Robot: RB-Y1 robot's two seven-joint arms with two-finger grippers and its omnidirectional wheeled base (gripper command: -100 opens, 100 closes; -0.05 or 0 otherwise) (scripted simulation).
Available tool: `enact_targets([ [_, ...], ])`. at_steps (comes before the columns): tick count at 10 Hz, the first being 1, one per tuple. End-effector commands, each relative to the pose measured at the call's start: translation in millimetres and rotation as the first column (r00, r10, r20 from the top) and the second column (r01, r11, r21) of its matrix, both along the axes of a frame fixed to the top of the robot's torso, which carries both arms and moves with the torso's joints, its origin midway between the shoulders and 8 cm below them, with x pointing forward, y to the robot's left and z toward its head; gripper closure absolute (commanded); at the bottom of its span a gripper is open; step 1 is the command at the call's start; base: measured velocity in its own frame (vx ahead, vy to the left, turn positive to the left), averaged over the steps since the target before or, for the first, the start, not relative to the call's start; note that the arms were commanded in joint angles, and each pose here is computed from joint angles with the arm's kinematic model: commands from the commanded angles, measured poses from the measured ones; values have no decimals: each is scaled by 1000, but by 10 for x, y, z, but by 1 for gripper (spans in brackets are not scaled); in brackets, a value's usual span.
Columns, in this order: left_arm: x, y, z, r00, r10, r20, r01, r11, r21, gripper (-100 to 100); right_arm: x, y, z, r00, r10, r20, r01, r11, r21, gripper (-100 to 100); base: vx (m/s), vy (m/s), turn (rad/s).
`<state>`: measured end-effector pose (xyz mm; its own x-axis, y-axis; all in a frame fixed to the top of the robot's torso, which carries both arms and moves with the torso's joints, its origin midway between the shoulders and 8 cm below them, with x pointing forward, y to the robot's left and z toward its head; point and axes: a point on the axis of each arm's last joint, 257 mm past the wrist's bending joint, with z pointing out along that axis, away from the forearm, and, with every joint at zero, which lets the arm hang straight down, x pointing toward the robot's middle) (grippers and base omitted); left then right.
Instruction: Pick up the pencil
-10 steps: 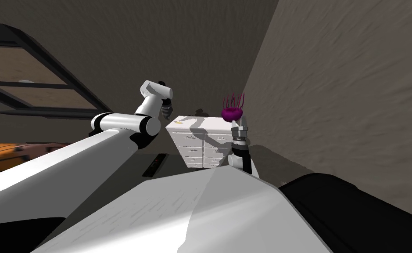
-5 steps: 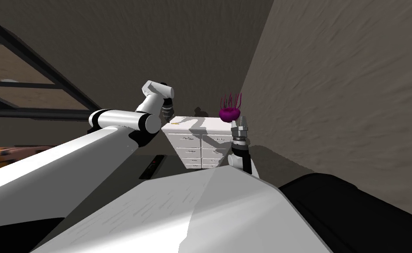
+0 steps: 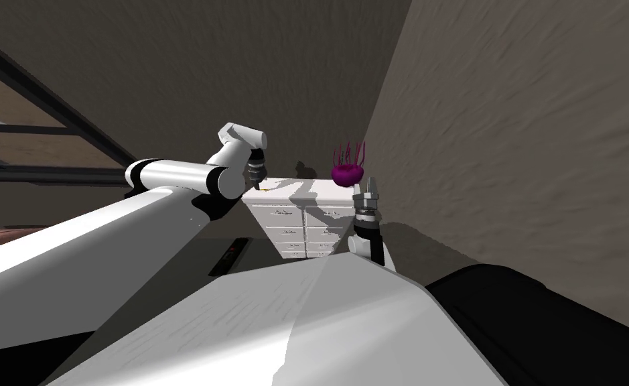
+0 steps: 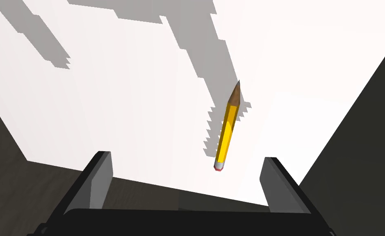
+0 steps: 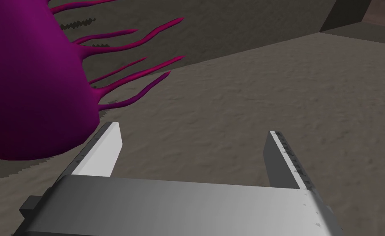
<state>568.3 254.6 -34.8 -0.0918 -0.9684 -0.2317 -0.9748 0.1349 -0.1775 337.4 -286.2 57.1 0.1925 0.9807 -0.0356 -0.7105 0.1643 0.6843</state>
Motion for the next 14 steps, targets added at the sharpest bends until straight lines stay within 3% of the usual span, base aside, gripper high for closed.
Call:
enact_targets([
  [1,-147,-69,-49,998,1,-62,-2,1000,-17,-100,0,0,0,1000,0,0,0,1000,0,0,20,-35,-42],
  [2,-164,-69,-51,998,2,-68,-3,1000,-17,-100,0,0,0,1000,0,0,0,1000,0,0,19,-31,-19],
  [4,-364,-147,-88,989,4,-150,-9,999,-34,-100,0,0,0,1000,0,0,0,1000,0,0,19,-36,-29],
  [6,-354,-143,-82,989,4,-146,-9,999,-33,-100,0,0,0,1000,0,0,0,1000,0,0,10,-17,-9],
  [7,-356,-144,-84,989,4,-147,-9,999,-33,0,0,0,0,1000,0,0,0,1000,0,0,0,0,0],
  [8,-319,-127,-229,989,3,-147,-8,999,-32,-100,0,0,0,1000,0,0,0,1000,0,0,-6,1,2],
  [10,-315,-118,-263,989,4,-148,-9,999,-32,-100,0,0,0,1000,0,0,0,1000,0,0,-9,4,0],
  [11,-310,-115,-270,989,3,-147,-8,999,-32,100,0,0,0,1000,0,0,0,1000,0,0,0,0,0],
  [14,-311,-112,-269,989,5,-147,-10,999,-32,100,0,0,0,1000,0,0,0,1000,0,0,0,0,0],
])
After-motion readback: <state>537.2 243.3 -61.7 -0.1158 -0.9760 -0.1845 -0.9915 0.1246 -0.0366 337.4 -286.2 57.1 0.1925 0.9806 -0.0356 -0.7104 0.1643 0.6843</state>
